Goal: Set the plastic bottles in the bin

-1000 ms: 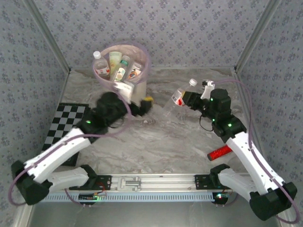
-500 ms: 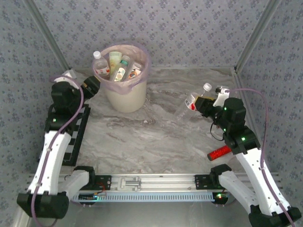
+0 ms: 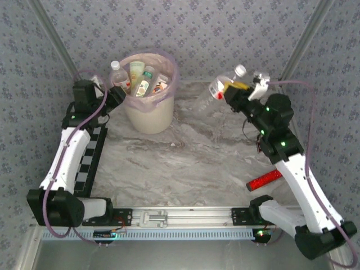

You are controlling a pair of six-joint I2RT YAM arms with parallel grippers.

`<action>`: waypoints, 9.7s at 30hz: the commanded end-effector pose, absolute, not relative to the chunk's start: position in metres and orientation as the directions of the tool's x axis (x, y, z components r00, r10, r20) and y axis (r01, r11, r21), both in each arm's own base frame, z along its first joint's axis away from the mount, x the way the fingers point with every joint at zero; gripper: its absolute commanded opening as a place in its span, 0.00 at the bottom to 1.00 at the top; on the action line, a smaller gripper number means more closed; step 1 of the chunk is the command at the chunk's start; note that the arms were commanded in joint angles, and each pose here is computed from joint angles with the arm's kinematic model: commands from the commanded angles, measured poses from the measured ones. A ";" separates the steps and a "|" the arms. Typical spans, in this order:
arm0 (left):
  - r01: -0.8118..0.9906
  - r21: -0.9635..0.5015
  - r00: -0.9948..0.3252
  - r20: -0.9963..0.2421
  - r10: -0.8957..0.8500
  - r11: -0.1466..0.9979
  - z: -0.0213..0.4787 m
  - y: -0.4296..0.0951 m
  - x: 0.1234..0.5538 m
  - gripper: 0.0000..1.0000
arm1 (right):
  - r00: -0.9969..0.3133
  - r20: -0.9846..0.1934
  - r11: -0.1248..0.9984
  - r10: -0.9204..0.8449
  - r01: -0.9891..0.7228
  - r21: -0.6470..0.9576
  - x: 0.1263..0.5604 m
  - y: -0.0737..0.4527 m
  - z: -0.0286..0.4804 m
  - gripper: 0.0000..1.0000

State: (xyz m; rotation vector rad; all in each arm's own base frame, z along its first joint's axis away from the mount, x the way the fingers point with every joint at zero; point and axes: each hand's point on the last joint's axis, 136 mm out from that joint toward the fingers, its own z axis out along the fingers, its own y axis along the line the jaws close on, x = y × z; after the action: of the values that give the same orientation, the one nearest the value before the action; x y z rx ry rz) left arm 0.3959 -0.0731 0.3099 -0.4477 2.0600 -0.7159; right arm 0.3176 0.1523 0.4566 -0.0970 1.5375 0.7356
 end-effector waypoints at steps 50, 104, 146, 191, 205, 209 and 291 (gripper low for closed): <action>0.001 -0.654 -0.646 -0.579 -0.499 0.757 0.333 -0.125 0.355 0.75 | 0.179 -0.961 0.846 0.213 -0.525 0.090 0.328 0.202 0.526 0.17; 0.097 -0.600 -0.935 -0.329 -0.134 0.794 0.256 -0.193 0.375 0.16 | 0.216 -0.972 0.933 0.093 -0.360 0.010 0.337 0.175 0.515 0.14; 0.160 -0.600 -0.881 -0.446 -0.161 0.784 0.290 -0.195 0.383 0.37 | -0.095 -0.958 0.919 -0.271 -0.320 -0.229 0.426 0.208 0.426 0.11; 0.199 -0.594 -0.862 -0.484 -0.148 0.780 0.294 -0.194 0.385 0.37 | -0.222 -0.971 0.967 -0.092 -0.252 -0.034 0.496 0.182 0.422 0.62; 0.207 -0.598 -0.853 -0.497 -0.157 0.774 0.300 -0.194 0.386 0.37 | -0.344 -0.902 0.896 -0.260 -0.434 -0.092 0.461 0.223 0.355 0.46; 0.217 -0.599 -0.844 -0.512 -0.160 0.771 0.309 -0.194 0.385 0.37 | -0.348 -0.898 0.905 -0.269 -0.410 -0.112 0.453 0.210 0.359 0.47; -0.169 0.027 -0.364 -0.931 -0.037 0.985 0.090 0.026 0.394 0.99 | -0.375 -0.927 0.975 -0.002 0.205 -0.085 0.386 -0.037 0.088 1.00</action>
State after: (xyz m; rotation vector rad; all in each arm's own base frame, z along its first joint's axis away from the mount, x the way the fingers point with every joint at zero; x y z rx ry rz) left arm 0.3876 0.0286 0.0826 -0.1462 1.9632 0.1687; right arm 0.3789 -0.0343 0.0764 0.1357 1.9742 -0.1893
